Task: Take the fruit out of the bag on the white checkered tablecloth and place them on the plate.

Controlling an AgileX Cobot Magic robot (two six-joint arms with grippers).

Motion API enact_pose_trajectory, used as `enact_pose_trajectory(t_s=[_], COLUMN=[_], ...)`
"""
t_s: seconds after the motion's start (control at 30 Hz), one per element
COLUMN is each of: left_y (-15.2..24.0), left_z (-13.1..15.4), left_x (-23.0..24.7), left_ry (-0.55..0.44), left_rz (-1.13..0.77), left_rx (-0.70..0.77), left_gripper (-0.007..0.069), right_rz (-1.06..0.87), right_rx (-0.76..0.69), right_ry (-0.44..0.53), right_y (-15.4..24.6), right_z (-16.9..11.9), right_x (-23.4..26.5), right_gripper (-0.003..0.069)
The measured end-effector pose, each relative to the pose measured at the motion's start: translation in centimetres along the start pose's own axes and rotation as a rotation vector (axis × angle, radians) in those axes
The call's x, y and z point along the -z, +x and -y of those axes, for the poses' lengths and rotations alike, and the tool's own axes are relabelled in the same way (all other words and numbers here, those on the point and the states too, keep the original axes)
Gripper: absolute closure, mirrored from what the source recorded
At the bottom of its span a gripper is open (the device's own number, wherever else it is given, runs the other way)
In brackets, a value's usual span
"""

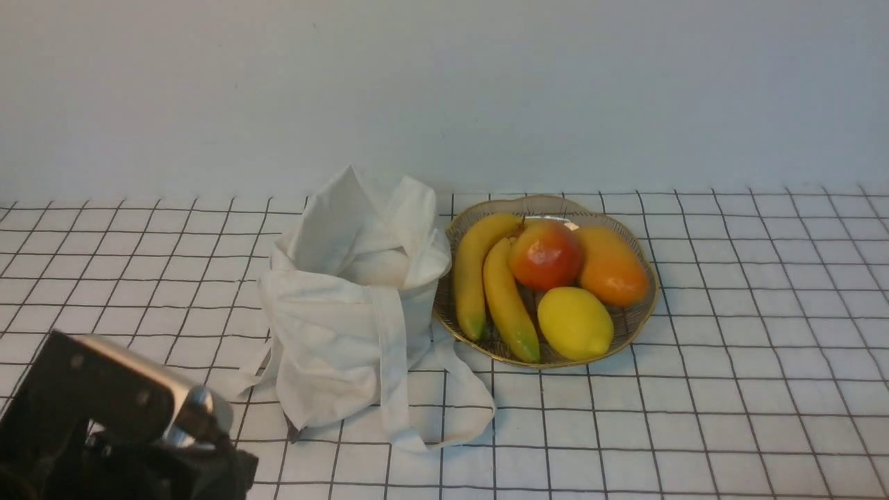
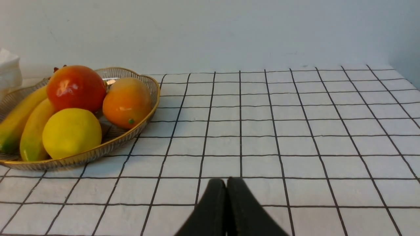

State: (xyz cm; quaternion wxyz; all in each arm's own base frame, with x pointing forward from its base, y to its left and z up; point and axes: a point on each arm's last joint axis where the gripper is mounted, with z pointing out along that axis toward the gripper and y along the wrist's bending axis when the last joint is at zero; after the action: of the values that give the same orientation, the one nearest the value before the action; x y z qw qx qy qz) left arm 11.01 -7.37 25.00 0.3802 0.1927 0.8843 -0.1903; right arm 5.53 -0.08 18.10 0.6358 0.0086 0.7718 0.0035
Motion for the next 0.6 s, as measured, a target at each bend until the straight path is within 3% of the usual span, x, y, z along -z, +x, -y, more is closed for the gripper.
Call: enact_pose_trajectory(t_s=[0.43, 0.6], left_y=[1.1, 1.0], left_z=[-0.9, -0.8], left_x=[-0.2, 1.0], left_ry=[-0.082, -0.09], left_rz=[-0.035, 0.035], left_rx=[-0.134, -0.149], left_gripper=[0.0633, 0.0633], right_rz=[0.0, 0.0], right_rx=[0.0, 0.0], right_ry=[0.0, 0.0], right_y=[0.0, 0.0], right_z=[0.0, 0.0], right_x=[0.0, 0.0], right_gripper=[0.0674, 0.0674])
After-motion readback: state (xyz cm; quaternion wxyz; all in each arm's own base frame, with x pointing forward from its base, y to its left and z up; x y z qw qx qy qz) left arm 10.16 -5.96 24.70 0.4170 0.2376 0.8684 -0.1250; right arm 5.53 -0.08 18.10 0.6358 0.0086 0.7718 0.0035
